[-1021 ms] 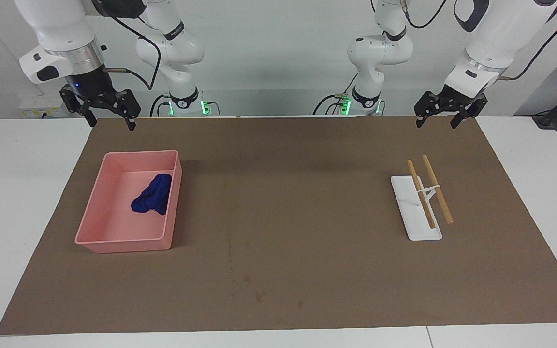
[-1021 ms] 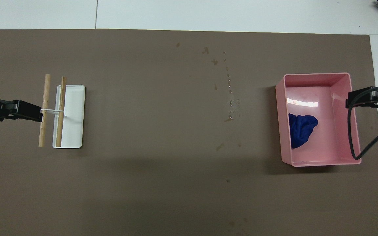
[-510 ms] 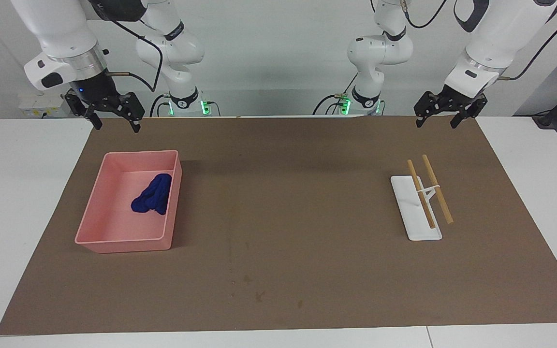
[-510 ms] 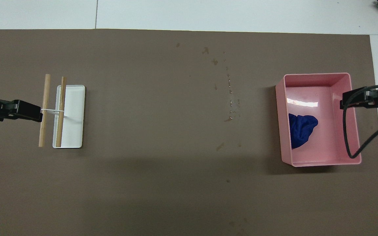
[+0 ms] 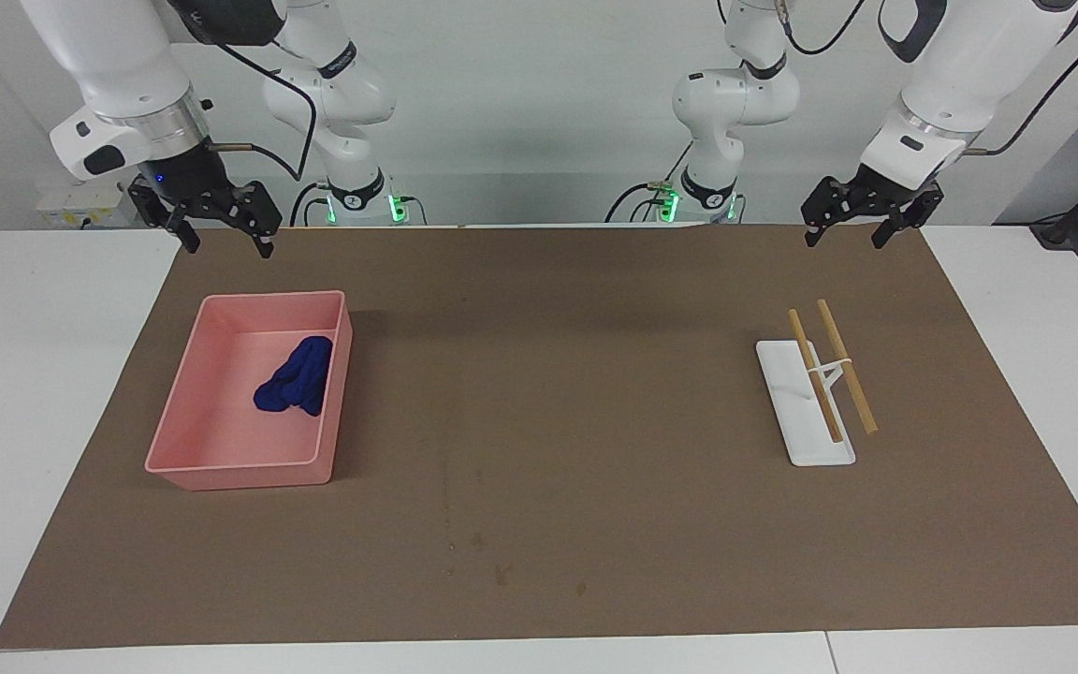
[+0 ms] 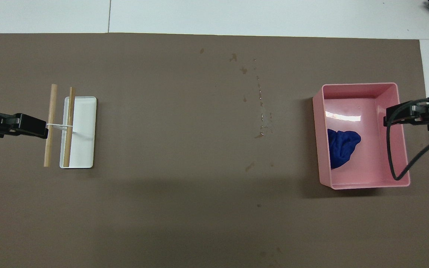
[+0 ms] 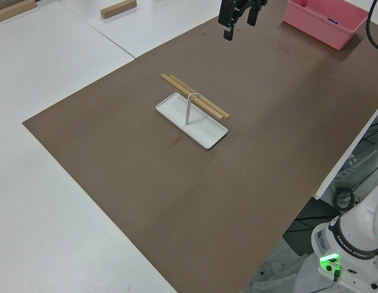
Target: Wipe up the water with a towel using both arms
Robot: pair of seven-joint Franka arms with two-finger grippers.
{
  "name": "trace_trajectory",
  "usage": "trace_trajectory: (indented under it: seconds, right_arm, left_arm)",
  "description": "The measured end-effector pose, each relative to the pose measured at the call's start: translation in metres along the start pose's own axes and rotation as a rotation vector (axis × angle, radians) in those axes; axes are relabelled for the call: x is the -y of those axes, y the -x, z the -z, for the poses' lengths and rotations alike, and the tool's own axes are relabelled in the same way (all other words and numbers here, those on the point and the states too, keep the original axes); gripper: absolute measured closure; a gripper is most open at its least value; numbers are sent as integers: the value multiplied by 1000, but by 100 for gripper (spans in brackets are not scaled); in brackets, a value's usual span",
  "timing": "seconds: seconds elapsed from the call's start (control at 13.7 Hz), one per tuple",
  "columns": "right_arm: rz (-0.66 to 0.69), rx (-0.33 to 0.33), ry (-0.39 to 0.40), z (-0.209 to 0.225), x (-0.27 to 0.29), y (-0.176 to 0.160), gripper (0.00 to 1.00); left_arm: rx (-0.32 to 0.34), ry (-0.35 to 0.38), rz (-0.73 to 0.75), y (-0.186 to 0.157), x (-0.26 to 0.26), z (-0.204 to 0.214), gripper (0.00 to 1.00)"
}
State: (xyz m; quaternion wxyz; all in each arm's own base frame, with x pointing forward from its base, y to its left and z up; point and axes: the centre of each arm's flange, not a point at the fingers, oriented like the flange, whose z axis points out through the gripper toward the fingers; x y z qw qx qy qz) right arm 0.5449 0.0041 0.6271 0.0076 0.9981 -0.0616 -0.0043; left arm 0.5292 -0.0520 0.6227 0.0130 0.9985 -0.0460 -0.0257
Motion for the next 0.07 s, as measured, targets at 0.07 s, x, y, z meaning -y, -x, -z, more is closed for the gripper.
trace_trajectory:
  seconds: [0.07]
  right_arm:
    - [0,3,0,-2,0,0,0]
  left_arm:
    - [0,0,0,0,0,0,0]
